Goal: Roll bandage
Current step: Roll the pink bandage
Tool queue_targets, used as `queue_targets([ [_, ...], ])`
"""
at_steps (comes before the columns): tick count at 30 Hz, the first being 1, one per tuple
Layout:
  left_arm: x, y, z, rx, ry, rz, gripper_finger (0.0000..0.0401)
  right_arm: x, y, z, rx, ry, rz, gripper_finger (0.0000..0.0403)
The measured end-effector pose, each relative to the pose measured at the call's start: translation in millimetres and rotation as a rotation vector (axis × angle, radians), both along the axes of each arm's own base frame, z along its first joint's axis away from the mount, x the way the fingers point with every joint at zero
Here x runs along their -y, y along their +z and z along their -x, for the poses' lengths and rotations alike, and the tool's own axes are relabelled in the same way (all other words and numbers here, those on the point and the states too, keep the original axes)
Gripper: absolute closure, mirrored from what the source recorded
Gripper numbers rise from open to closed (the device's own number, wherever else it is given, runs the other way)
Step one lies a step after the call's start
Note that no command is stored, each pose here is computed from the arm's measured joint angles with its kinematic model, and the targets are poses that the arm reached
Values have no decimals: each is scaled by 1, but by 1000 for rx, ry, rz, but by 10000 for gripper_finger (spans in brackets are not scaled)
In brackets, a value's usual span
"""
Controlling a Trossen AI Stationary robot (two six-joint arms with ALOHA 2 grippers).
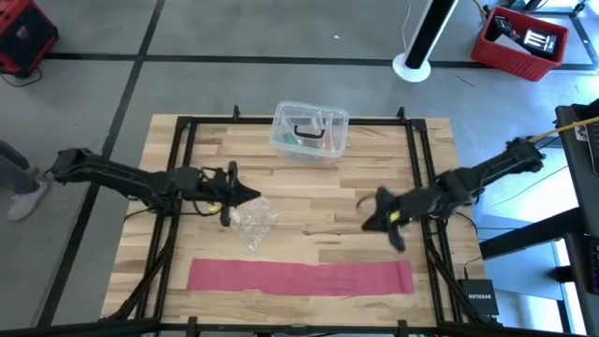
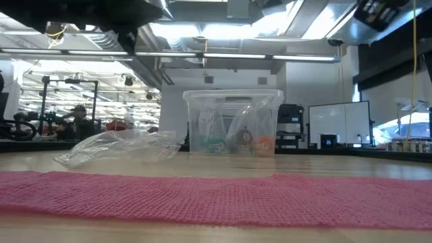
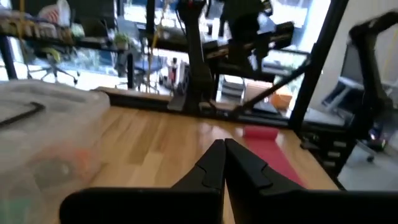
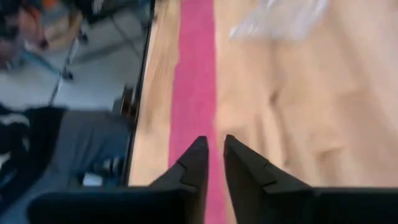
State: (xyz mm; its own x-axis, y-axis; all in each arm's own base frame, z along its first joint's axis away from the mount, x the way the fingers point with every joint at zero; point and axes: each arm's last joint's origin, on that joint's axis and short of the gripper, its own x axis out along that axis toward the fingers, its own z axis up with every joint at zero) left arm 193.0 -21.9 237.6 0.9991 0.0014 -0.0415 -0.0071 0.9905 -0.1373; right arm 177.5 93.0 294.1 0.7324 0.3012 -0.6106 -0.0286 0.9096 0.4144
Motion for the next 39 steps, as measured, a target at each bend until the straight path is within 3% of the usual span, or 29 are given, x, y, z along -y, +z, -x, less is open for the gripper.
queue_targets([
  [3,0,-6,-10,-33,5,-74,400,-30,-16,-8,-116,29,7,303],
  [7,-2,0,-17,67,30,-65,400,-67,-44,-9,-273,14,-23,262],
  [13,-1,0,-19,80,22,-60,400,-118,-76,18,-511,-18,-118,232],
  [16,0,-1,-19,74,16,-56,400,-136,-87,36,-571,-8,-108,230],
  [26,2,-3,-19,51,7,-59,400,-158,-108,76,-773,-23,0,231],
  [33,2,-7,-19,16,7,-23,400,-165,-104,80,-793,-68,170,231],
  [39,2,-7,-19,13,8,-19,400,-175,-120,79,-800,-163,184,231],
])
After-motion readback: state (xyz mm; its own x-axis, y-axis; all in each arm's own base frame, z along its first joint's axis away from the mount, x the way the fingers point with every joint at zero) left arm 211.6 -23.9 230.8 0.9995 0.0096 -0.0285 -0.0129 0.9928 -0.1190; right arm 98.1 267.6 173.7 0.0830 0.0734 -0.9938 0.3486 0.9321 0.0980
